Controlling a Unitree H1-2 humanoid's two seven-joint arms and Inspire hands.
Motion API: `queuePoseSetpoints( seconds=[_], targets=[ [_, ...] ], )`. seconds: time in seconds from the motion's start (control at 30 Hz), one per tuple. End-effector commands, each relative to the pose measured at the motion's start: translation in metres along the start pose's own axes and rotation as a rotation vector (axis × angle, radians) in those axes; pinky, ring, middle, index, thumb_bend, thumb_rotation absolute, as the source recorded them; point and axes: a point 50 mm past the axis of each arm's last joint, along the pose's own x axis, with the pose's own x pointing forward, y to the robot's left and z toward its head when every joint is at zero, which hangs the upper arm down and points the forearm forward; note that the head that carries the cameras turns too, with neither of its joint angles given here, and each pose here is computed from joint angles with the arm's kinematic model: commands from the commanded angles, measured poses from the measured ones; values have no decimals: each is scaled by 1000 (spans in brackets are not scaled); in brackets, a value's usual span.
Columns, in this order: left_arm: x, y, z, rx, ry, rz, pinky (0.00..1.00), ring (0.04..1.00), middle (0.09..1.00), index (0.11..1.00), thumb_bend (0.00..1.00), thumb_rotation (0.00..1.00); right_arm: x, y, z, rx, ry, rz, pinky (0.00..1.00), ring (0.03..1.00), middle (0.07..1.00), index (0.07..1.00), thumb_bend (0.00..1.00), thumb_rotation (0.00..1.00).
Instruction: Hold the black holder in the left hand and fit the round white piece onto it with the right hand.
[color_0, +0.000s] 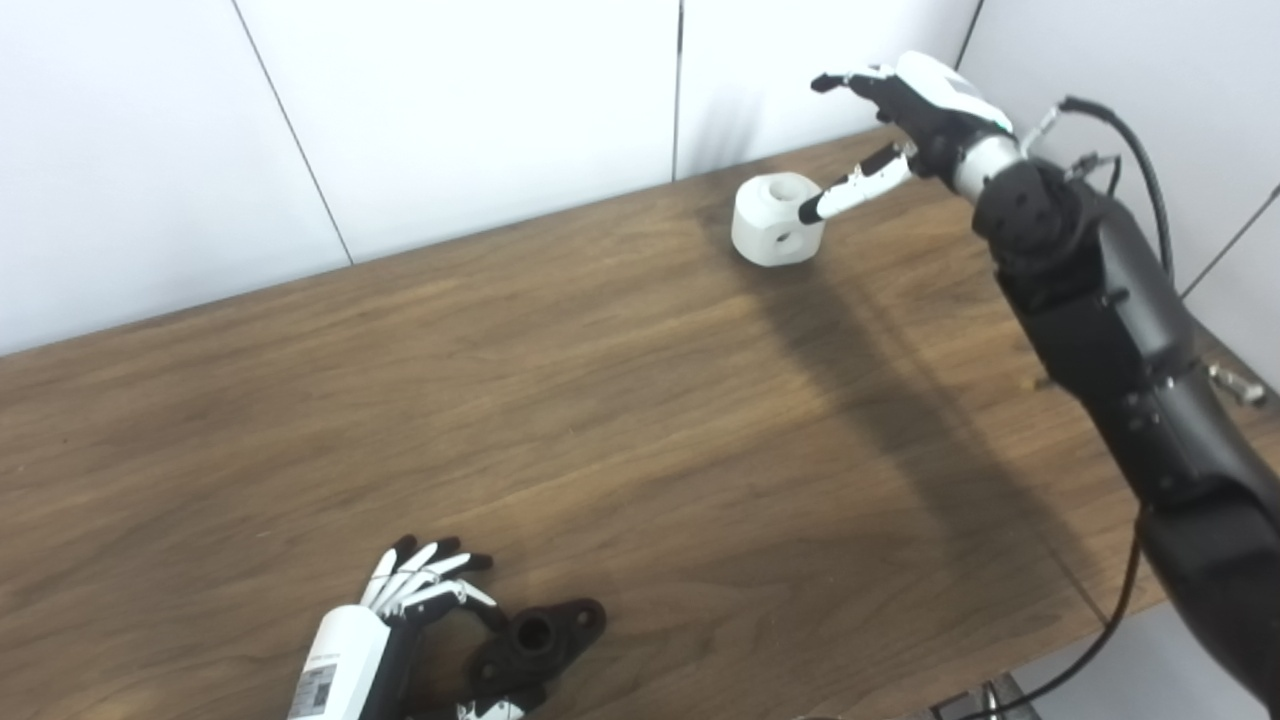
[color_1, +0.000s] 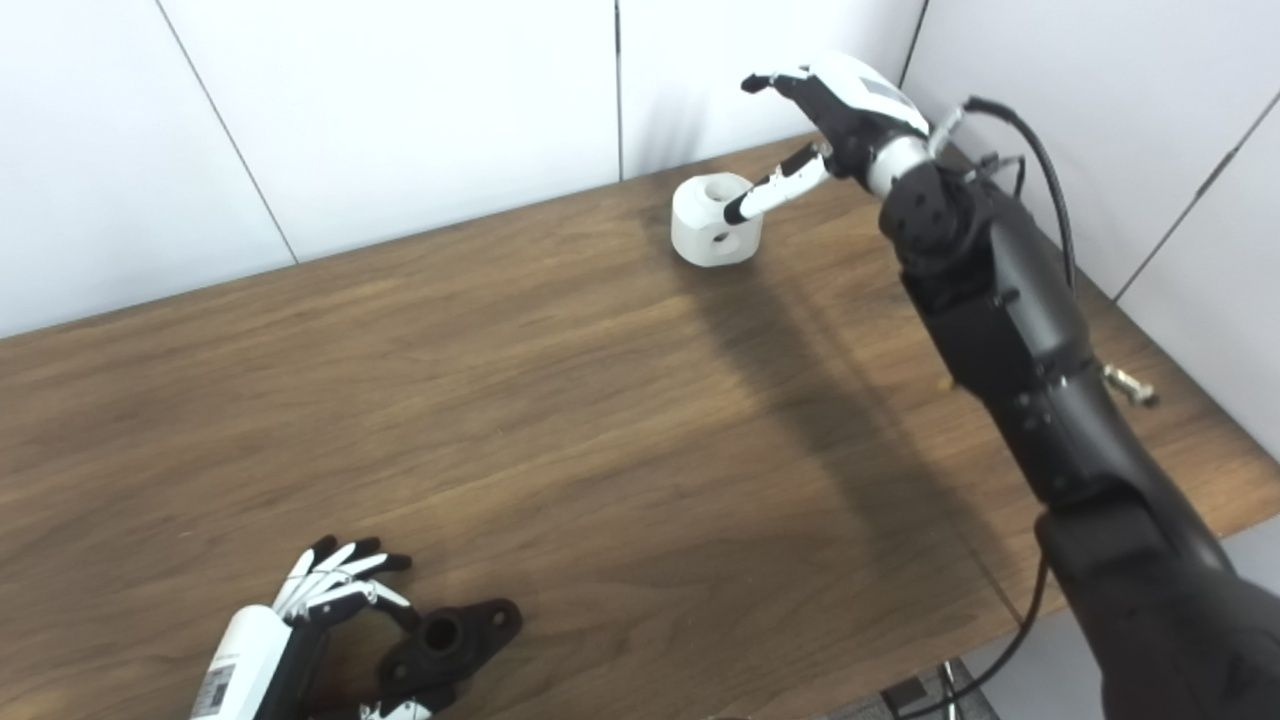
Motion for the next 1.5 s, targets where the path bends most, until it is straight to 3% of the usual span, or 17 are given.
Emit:
queuePoseSetpoints(
  seconds=[0.0,0.27,0.8,1.1,1.47],
  targets=[
    [-2,0,-4,7,17,1,980,886,787,487,515,39,6,-34,8,-62,-6,-54,854,1000,958,878,944,259],
    [-5,-3,-5,7,23,2,971,882,784,487,515,40,20,-31,11,-92,29,-17,852,1000,955,879,956,238],
    [-7,-9,-6,21,31,-2,972,870,777,486,517,41,47,0,14,-104,80,41,937,1000,950,885,925,232],
    [-6,-10,-6,19,36,-3,973,877,779,487,517,41,57,16,14,-103,81,44,954,1000,940,878,938,256],
    [-5,-11,-5,20,35,0,974,879,781,487,516,41,60,20,10,-112,88,48,973,1000,933,855,907,240]
  ],
)
